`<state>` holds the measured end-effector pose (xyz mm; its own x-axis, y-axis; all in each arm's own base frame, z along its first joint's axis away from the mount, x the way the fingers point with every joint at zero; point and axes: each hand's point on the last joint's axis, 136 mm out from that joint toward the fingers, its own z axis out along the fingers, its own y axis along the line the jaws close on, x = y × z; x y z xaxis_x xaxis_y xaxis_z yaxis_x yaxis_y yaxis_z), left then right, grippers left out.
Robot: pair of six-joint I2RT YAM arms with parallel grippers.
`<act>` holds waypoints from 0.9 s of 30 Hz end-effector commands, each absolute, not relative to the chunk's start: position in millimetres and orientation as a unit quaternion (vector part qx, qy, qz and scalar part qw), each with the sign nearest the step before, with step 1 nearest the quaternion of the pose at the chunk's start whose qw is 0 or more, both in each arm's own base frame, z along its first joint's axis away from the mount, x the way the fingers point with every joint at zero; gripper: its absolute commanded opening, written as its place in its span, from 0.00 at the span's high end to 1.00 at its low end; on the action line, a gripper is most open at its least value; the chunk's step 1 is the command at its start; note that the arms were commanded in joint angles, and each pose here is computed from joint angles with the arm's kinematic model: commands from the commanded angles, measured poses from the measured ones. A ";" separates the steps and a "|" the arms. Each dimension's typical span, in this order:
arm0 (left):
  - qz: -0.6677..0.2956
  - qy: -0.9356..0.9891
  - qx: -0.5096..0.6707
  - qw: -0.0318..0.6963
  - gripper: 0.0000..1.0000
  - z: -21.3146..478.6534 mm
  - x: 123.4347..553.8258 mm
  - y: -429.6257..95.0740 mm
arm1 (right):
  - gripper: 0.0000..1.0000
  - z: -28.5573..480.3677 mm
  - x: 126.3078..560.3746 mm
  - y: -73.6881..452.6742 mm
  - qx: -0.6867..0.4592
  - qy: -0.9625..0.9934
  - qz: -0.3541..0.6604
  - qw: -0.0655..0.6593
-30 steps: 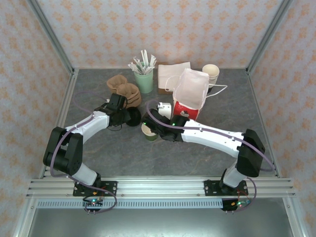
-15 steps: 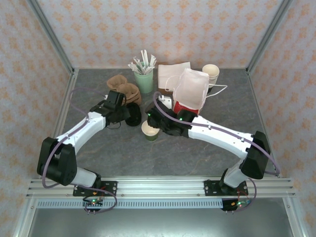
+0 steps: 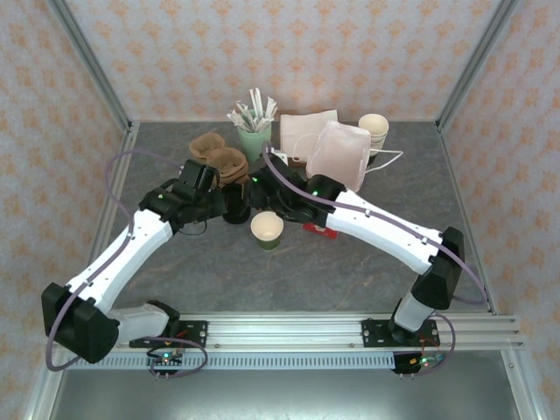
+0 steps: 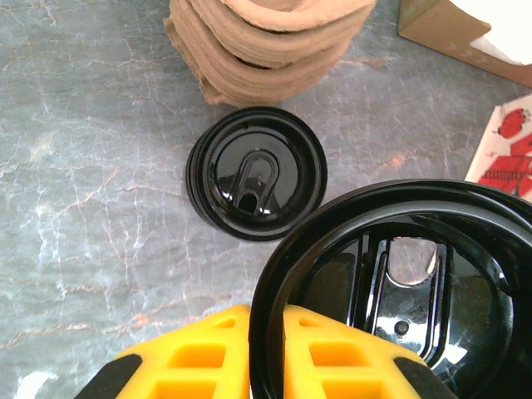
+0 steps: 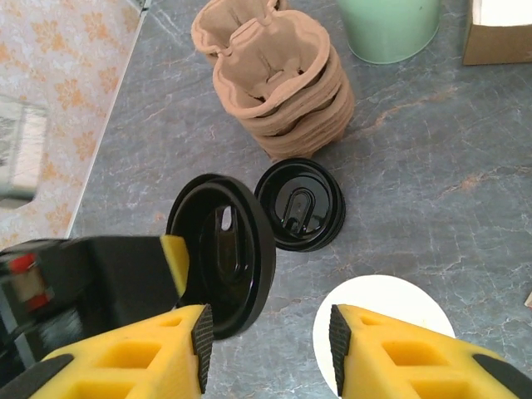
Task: Pack the takeout coffee
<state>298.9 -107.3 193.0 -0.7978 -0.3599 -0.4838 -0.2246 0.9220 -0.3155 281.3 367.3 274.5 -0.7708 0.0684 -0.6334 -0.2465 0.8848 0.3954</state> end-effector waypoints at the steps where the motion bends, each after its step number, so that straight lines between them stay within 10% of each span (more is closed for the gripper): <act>1: -0.099 0.948 -0.147 0.264 0.85 203.5 277.3 -98.6 | 0.55 271.4 279.9 368.6 -0.075 0.917 0.219 0.324; 27: -0.143 0.941 -0.114 0.284 0.85 234.4 265.3 -122.8 | 0.60 262.0 273.8 384.0 -0.116 0.922 0.223 0.293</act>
